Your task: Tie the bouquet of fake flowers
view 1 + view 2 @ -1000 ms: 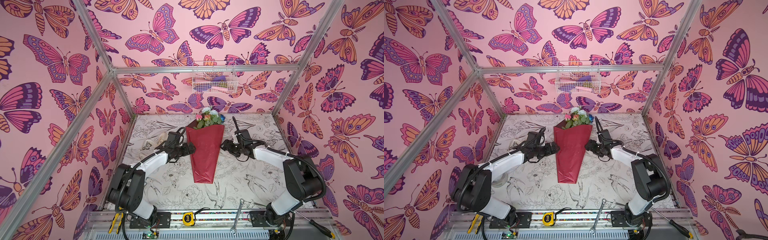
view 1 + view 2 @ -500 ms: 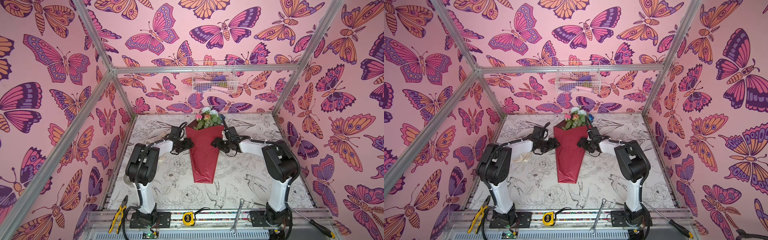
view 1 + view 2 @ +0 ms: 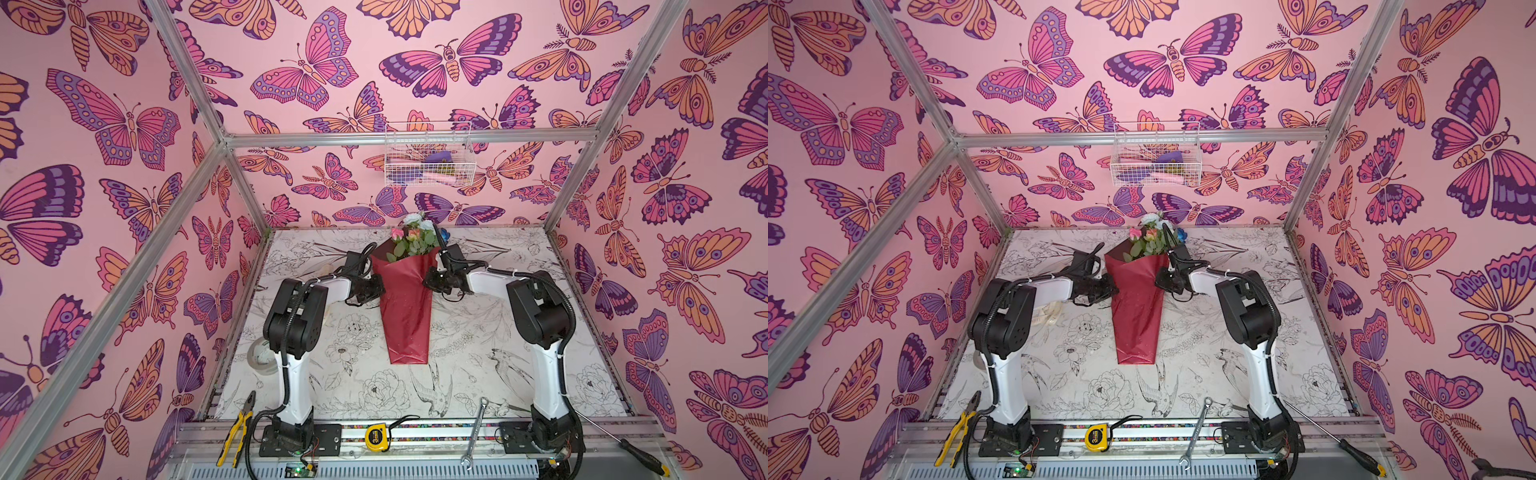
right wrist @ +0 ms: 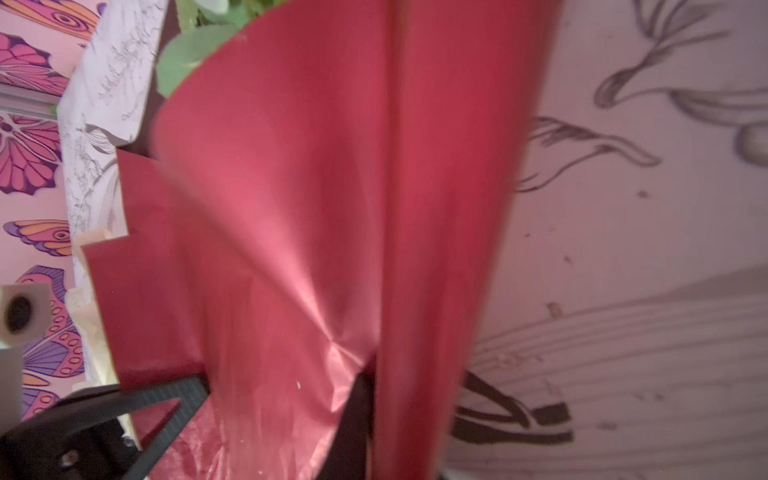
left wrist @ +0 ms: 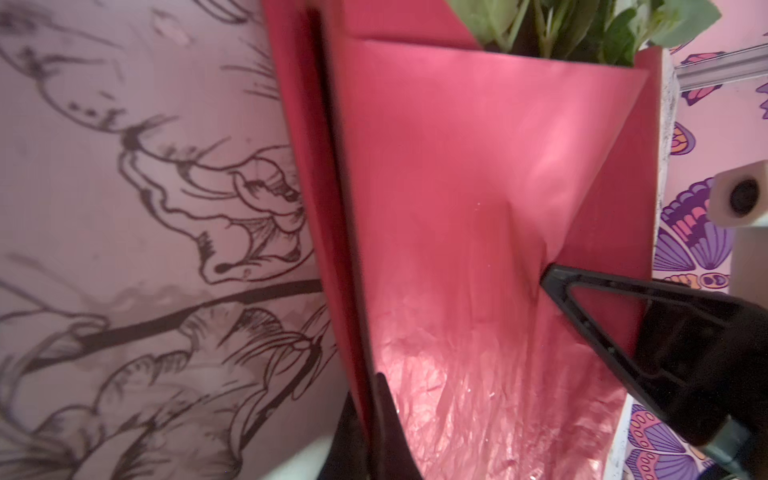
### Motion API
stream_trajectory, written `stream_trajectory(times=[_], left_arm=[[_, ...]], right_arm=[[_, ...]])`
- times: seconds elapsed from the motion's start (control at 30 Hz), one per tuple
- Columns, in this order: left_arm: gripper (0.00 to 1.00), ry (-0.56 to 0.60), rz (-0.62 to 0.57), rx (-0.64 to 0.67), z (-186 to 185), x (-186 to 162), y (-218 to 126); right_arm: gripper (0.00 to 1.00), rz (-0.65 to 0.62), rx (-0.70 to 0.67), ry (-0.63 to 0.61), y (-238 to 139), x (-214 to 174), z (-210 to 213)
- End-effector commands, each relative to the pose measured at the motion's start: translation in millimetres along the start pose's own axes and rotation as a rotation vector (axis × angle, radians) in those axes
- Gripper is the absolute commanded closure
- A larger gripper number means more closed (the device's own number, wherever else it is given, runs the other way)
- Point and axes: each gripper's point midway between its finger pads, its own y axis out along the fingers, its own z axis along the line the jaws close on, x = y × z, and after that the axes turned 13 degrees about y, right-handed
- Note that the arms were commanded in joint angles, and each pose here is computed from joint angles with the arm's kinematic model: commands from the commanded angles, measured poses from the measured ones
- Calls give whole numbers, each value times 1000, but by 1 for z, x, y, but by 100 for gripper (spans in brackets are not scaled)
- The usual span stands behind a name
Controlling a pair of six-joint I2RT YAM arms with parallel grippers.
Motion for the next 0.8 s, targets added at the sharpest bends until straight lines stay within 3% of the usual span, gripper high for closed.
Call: stream_trajectory(times=[0.0, 0.33, 0.57, 0.77], left_arm=[[100, -16, 22, -57, -10, -7, 12], [98, -1, 8, -206, -92, -25, 52], [65, -46, -20, -355, -154, -26, 79], [35, -50, -87, -422, -170, -14, 56]], right_arm=[[100, 1, -99, 2, -10, 7, -26], [100, -54, -259, 14, -93, 39, -105], [100, -62, -385, 36, -152, 66, -173], [100, -65, -530, -3, -182, 92, -210]])
